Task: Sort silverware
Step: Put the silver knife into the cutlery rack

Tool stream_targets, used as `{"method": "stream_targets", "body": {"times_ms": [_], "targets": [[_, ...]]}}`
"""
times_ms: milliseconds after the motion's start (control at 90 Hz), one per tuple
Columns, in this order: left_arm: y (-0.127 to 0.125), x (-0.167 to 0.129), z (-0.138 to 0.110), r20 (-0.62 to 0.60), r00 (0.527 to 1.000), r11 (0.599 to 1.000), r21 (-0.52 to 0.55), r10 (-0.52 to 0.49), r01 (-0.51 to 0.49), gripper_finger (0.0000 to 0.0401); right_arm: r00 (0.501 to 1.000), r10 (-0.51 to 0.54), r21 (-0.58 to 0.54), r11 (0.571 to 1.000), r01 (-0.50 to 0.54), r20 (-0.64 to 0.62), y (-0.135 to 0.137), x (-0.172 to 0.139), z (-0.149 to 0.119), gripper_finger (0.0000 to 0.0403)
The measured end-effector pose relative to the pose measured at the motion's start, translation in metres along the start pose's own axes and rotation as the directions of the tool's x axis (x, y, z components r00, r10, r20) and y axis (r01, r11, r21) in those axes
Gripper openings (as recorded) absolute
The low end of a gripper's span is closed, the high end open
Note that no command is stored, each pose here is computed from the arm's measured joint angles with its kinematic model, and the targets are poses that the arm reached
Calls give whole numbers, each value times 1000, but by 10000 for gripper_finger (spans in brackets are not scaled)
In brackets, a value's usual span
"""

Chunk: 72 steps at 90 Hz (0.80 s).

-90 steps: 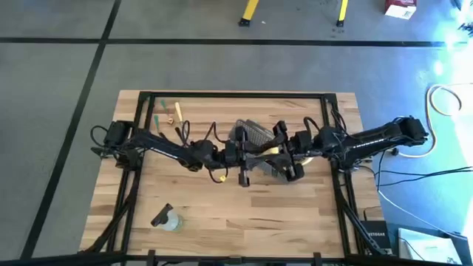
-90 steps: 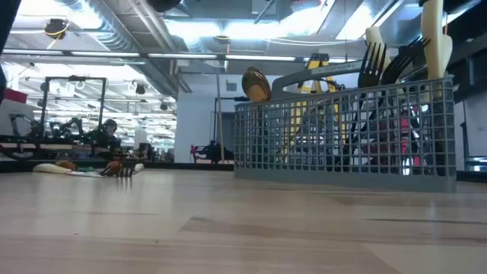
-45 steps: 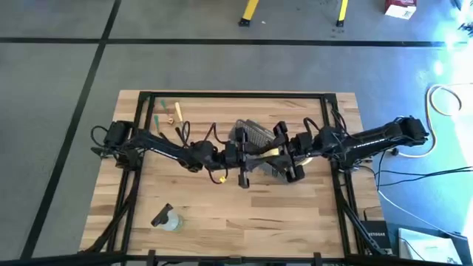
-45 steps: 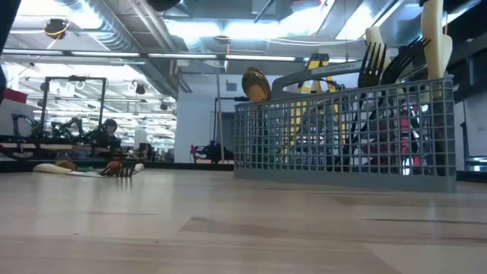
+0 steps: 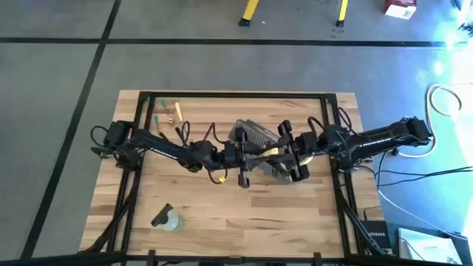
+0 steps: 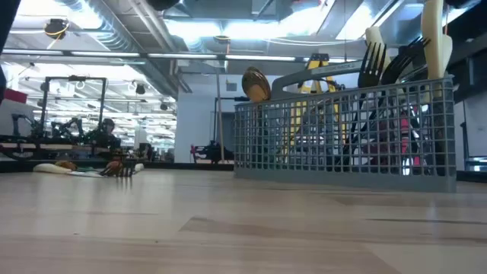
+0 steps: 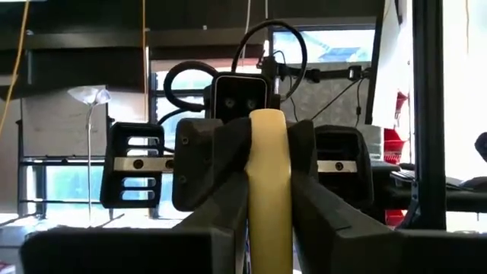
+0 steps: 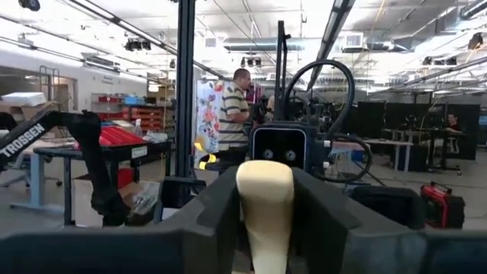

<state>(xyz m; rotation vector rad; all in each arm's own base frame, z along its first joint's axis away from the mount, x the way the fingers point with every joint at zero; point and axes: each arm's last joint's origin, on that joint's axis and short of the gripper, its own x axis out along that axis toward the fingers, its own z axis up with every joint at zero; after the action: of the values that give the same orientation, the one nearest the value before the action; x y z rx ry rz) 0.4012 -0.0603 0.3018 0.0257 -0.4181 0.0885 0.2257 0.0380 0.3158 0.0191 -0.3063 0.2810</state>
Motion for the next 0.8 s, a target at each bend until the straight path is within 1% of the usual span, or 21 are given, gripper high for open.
{"method": "stream_targets", "body": {"times_ms": [89,211,556,600,656,800], "targets": [[0,0,0,-1,1000,1000,0,3,-3,56,1000,0,-2,1000,0,-4,0,0,-1,88],[0,0,0,-2,1000,1000,-3,9,-9,56,1000,4,-23,1000,-4,-8,0,0,-1,62],[0,0,-1,-13,1000,1000,-14,18,-18,57,1000,10,-4,1000,-10,-3,0,1,-1,62],[1,0,-2,-25,999,998,-34,48,-49,68,1000,10,5,1000,-10,-5,0,1,-1,62],[2,0,-4,-52,996,997,-40,70,-72,92,1000,10,9,1000,-10,-12,0,0,-2,62],[-1,-1,-2,-48,995,995,-37,91,-93,171,1000,1,8,1000,-1,-12,0,-3,2,62]]}}
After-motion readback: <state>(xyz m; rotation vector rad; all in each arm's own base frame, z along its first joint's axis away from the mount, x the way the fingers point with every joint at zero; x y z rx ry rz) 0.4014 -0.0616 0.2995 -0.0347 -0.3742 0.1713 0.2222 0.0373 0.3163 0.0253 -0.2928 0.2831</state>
